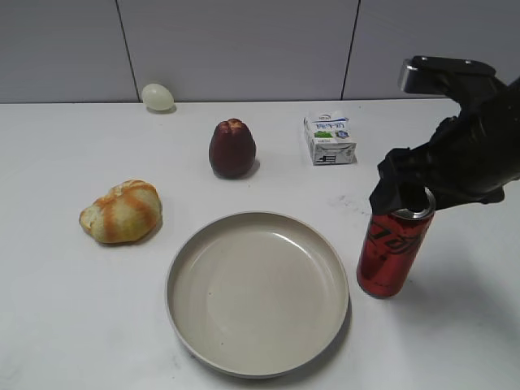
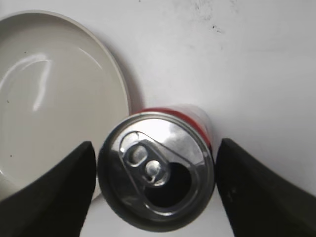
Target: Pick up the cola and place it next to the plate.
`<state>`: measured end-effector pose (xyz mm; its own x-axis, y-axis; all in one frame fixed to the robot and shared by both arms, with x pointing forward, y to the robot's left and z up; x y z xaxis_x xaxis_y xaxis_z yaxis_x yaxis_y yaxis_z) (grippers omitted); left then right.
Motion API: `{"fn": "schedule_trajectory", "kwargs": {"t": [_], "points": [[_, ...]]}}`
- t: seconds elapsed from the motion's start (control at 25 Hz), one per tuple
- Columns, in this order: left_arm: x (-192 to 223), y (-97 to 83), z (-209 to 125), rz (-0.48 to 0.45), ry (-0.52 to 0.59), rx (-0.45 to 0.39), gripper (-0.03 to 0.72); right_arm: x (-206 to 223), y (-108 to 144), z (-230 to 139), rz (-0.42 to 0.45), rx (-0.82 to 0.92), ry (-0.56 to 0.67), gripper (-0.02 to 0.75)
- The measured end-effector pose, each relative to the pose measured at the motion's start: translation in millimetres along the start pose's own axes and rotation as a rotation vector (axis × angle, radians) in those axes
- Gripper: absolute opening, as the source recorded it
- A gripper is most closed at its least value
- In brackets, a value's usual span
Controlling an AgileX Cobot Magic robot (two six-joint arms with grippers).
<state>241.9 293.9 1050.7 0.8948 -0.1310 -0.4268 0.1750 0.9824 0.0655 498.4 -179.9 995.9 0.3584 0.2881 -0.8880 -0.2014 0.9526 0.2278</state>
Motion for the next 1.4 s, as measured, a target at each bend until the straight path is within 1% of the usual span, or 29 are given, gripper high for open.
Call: {"fn": "schedule_trajectory", "kwargs": {"t": [0.12, 0.24, 0.36, 0.44, 0.52, 0.64, 0.76, 0.88, 0.96, 1.08, 1.16, 1.28, 1.4], "points": [[0, 0.0, 0, 0.0, 0.0, 0.0, 0.218, -14, 7, 15, 0.014, -0.013, -0.006, 0.596], [0, 0.0, 0, 0.0, 0.0, 0.0, 0.218, -34, 13, 36, 0.017, -0.036, -0.055, 0.596], [0, 0.0, 0, 0.0, 0.0, 0.0, 0.218, -51, 8, 62, 0.012, -0.007, -0.113, 0.596], [0, 0.0, 0, 0.0, 0.0, 0.0, 0.218, -58, -5, 79, -0.01, 0.031, -0.126, 0.596], [0, 0.0, 0, 0.0, 0.0, 0.0, 0.218, -63, -20, 93, -0.035, 0.072, -0.106, 0.595], [0, 0.0, 0, 0.0, 0.0, 0.0, 0.218, -68, -44, 107, -0.07, 0.119, -0.064, 0.595], [0, 0.0, 0, 0.0, 0.0, 0.0, 0.218, -76, -65, 115, -0.114, 0.145, -0.048, 0.594], [0, 0.0, 0, 0.0, 0.0, 0.0, 0.218, -86, -84, 111, -0.189, 0.15, 0.0, 0.594], [0, 0.0, 0, 0.0, 0.0, 0.0, 0.218, -89, -95, 106, -0.216, 0.167, 0.042, 0.594], [0, 0.0, 0, 0.0, 0.0, 0.0, 0.218, -96, -105, 103, -0.236, 0.191, 0.045, 0.594], [0, 0.0, 0, 0.0, 0.0, 0.0, 0.218, -104, -103, 97, -0.239, 0.192, 0.032, 0.594], [0, 0.0, 0, 0.0, 0.0, 0.0, 0.218, -126, -92, 77, -0.221, 0.192, -0.005, 0.594], [0, 0.0, 0, 0.0, 0.0, 0.0, 0.218, -149, -80, 44, -0.215, 0.187, -0.042, 0.594]]}}
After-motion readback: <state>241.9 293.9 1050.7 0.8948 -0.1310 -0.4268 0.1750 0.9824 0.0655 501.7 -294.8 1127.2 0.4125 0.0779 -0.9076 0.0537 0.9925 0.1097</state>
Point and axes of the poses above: a point on each arm's last joint axis where the gripper is mounted, x pointing out along that axis toward the gripper, y along the wrist's bending axis when the last joint is at zero, z = x × y, the point moved 1 cm from there along x, pointing out along that axis toward the gripper, and after that the axes turned 2 degrees about x, right-handed, at the moved point
